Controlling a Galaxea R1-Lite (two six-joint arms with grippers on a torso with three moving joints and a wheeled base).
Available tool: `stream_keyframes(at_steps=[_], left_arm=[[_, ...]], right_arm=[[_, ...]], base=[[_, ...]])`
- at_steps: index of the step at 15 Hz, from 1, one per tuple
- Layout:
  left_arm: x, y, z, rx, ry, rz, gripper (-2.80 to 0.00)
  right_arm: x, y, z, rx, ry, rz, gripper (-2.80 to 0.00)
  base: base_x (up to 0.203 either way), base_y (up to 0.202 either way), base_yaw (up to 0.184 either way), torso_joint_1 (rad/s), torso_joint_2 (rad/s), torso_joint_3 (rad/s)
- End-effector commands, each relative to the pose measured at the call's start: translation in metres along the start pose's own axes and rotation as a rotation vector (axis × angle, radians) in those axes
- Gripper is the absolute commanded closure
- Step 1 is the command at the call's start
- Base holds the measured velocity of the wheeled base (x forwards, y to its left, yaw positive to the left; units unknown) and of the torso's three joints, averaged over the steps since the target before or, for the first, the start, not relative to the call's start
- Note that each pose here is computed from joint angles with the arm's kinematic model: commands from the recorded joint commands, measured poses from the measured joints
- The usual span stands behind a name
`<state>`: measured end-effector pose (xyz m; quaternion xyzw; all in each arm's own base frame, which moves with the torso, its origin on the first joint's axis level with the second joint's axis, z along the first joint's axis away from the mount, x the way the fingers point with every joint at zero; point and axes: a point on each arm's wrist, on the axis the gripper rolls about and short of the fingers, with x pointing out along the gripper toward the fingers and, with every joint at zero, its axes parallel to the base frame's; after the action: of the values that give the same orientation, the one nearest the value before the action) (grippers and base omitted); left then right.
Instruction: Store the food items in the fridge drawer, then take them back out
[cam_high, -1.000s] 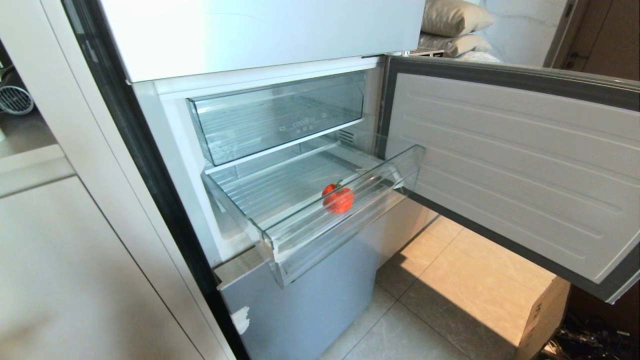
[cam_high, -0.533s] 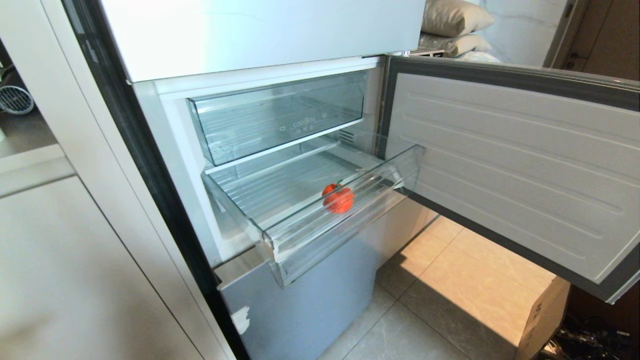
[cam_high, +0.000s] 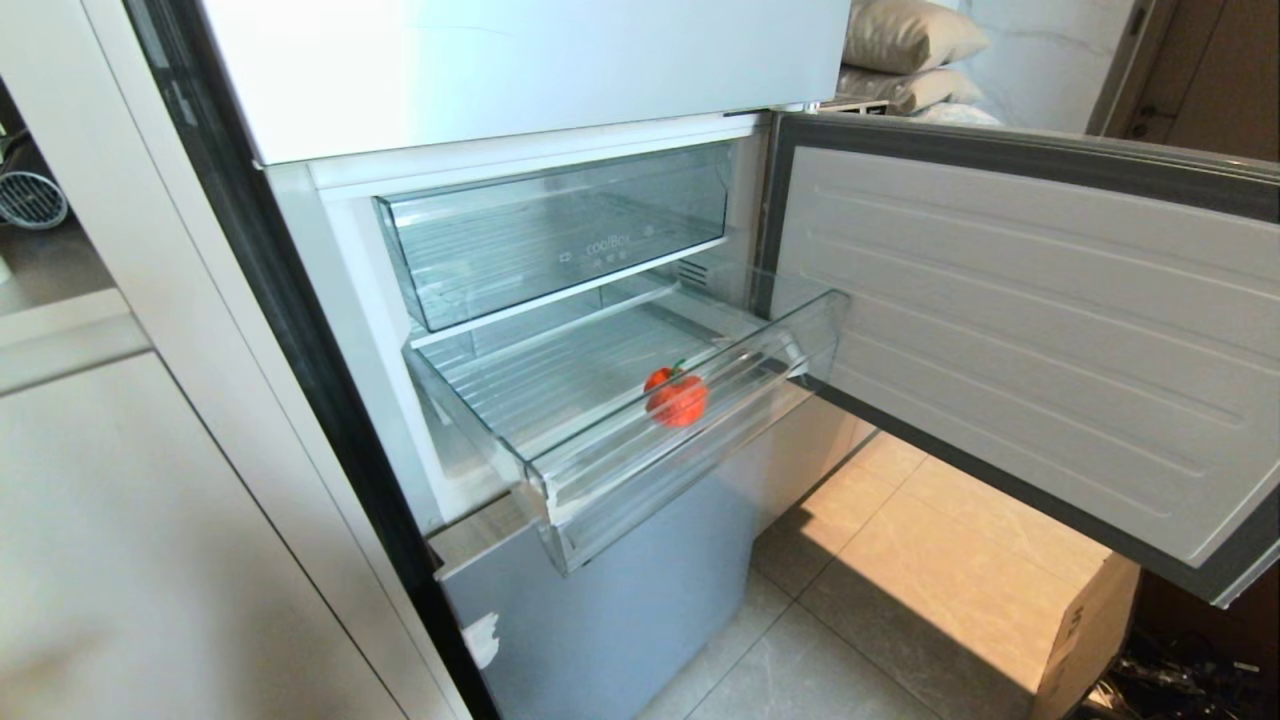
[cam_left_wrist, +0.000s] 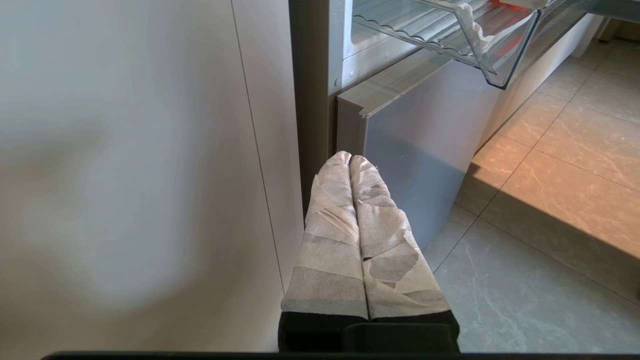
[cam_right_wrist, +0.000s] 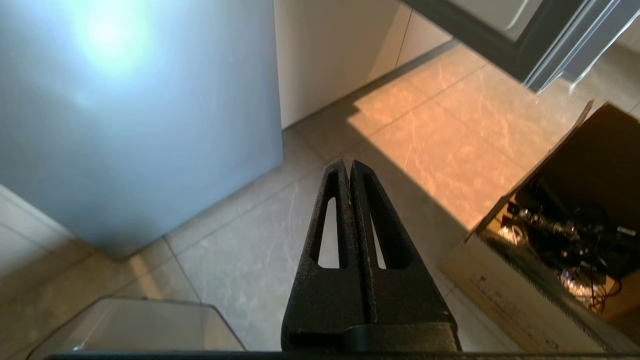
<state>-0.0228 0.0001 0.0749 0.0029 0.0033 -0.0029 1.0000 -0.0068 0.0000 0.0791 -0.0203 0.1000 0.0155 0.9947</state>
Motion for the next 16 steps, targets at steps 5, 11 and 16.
stream_keyframes(at_steps=[5,11,16], left_arm=[[0.0,0.0,0.0,0.0,0.0,0.001,0.0],[0.0,0.0,0.0,0.0,0.0,0.001,0.0],[0.0,0.0,0.0,0.0,0.0,0.001,0.0]], right_arm=[[-0.015,0.001,-0.006,0.009,-0.207,-0.018,0.0],[-0.015,0.001,-0.006,0.025,-0.203,-0.022,0.0],[-0.015,0.001,-0.006,0.026,-0.203,-0.022,0.0]], base=[[0.0,0.0,0.0,0.0,0.0,0.0],[0.0,0.0,0.0,0.0,0.0,0.0],[0.0,0.0,0.0,0.0,0.0,0.0]])
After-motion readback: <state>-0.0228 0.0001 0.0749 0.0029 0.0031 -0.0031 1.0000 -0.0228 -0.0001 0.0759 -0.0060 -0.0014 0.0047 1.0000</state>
